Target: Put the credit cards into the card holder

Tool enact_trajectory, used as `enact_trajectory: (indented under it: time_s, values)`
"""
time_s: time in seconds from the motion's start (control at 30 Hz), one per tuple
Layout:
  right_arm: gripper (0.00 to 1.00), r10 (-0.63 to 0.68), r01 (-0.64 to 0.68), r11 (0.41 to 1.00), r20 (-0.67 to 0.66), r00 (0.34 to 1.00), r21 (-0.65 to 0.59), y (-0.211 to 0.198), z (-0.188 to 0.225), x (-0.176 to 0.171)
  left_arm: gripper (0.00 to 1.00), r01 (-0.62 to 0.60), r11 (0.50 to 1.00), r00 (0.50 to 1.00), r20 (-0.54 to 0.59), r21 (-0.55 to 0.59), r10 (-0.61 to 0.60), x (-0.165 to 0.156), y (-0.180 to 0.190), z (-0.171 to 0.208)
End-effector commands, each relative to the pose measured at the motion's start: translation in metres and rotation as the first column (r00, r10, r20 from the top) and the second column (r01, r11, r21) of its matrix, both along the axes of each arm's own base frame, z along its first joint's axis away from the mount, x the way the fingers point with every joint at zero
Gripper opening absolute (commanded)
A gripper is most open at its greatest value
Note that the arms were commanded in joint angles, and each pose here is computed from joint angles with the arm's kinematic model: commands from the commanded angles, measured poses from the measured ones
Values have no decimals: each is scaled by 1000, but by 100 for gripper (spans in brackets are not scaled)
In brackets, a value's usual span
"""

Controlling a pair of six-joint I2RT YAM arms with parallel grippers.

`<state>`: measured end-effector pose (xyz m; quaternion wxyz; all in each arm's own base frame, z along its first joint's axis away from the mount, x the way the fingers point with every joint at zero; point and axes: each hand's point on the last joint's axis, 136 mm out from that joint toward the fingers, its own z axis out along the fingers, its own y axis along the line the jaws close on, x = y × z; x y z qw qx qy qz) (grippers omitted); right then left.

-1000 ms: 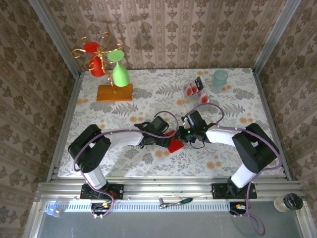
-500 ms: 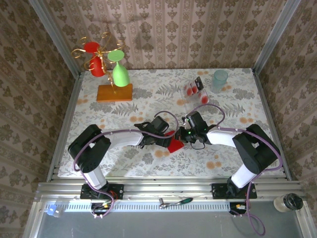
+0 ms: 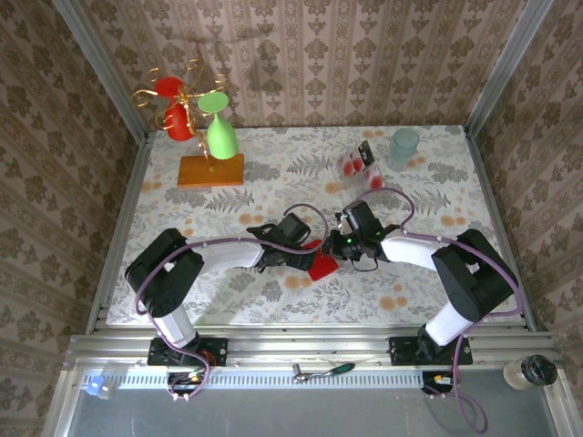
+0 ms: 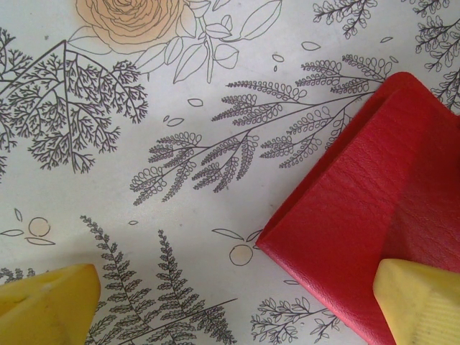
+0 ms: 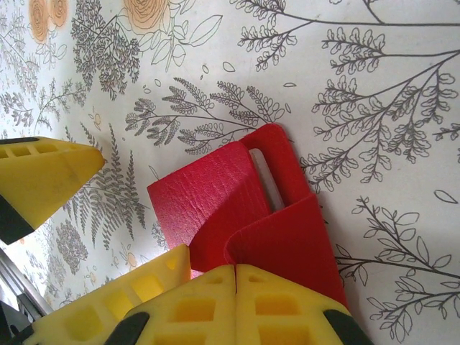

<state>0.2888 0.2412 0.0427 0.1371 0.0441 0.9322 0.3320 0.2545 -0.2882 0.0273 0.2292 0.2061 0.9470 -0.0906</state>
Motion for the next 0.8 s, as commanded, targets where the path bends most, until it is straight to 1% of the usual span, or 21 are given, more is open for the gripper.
enact_trajectory:
  time_s: [0.0,0.3,0.57,0.77]
  values:
    - [0,-4,4,1000,-32,999,11,0,0,-5,100,27,994,998,-56,109,-21,-15,20,-29]
    - [0,-10,10,1000,-73,997,4,-5,-19,-15,100,28,994,998,-55,108,-22,-15,20,-29]
    - [0,-11,11,1000,-91,996,-7,-7,-27,-19,100,26,994,998,-56,108,-20,-15,20,-30]
    - [0,-10,6,999,-117,993,-39,-11,-38,-28,100,25,994,998,-53,105,-20,-14,20,-28]
